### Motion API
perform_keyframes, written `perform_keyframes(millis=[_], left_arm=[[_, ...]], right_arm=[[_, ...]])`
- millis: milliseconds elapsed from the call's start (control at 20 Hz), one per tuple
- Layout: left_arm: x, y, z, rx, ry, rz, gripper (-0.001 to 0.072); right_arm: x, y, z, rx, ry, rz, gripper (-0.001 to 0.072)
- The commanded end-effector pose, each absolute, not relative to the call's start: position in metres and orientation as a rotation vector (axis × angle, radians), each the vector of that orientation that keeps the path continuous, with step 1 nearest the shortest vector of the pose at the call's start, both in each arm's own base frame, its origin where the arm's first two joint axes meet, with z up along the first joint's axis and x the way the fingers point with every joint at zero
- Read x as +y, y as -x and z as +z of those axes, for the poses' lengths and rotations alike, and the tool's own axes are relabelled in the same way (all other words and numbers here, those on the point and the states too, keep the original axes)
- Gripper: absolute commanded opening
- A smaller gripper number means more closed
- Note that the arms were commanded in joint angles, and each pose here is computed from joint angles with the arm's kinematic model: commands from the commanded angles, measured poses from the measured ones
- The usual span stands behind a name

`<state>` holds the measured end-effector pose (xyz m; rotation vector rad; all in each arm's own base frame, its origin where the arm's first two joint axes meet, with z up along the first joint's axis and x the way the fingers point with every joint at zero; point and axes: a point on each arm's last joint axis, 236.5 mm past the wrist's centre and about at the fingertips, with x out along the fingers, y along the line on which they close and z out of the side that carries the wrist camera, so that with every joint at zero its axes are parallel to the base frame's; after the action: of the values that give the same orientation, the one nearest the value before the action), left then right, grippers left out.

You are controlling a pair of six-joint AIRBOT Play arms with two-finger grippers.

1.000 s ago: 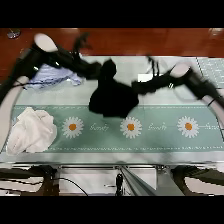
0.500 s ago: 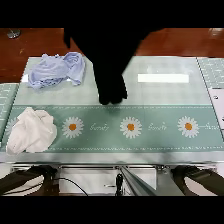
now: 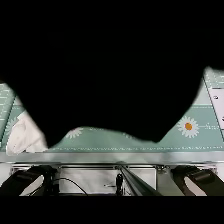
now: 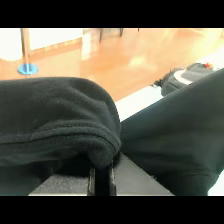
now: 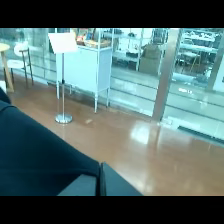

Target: Fold the shirts.

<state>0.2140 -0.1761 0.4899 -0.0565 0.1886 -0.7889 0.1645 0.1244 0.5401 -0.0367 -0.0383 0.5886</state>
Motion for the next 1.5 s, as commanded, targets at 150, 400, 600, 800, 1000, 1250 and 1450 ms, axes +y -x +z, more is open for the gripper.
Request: perform_keyframes(millis=[150,400,600,800,1000,1250,1450], left_arm=[[-0.19,-0.228,0.358,0.632,0.123,-0.833,0.0028],[-0.215,-0.283,0.207,0.926,0.225,-0.805,0.0028],[-0.212,-0.348,0.113,1.004,0.29,-0.667,0.0028],[-0.215,-0.379,0.03,1.156,0.32,-0.598,0.0028],[-0.206,-0.399,-0.019,1.232,0.346,-0.545,0.0028],[-0.152,-0.418,0.002,1.288,0.284,-0.509,0.0704],[-0.076,-0.401,-0.003,1.41,0.327,-0.399,0.0702]], right_arm=[[0.135,-0.214,0.425,0.364,-0.006,0.584,0.0021],[0.146,-0.306,0.295,0.606,-0.147,0.501,0.0021],[0.152,-0.373,0.197,0.83,-0.209,0.412,0.0021],[0.159,-0.426,0.104,1.001,-0.28,0.325,0.0021],[0.145,-0.449,0.03,1.151,-0.41,0.216,0.0022],[0.082,-0.433,0.039,1.236,-0.573,0.228,0.0623],[-0.002,-0.345,0.034,1.436,-0.347,0.098,0.0622]])
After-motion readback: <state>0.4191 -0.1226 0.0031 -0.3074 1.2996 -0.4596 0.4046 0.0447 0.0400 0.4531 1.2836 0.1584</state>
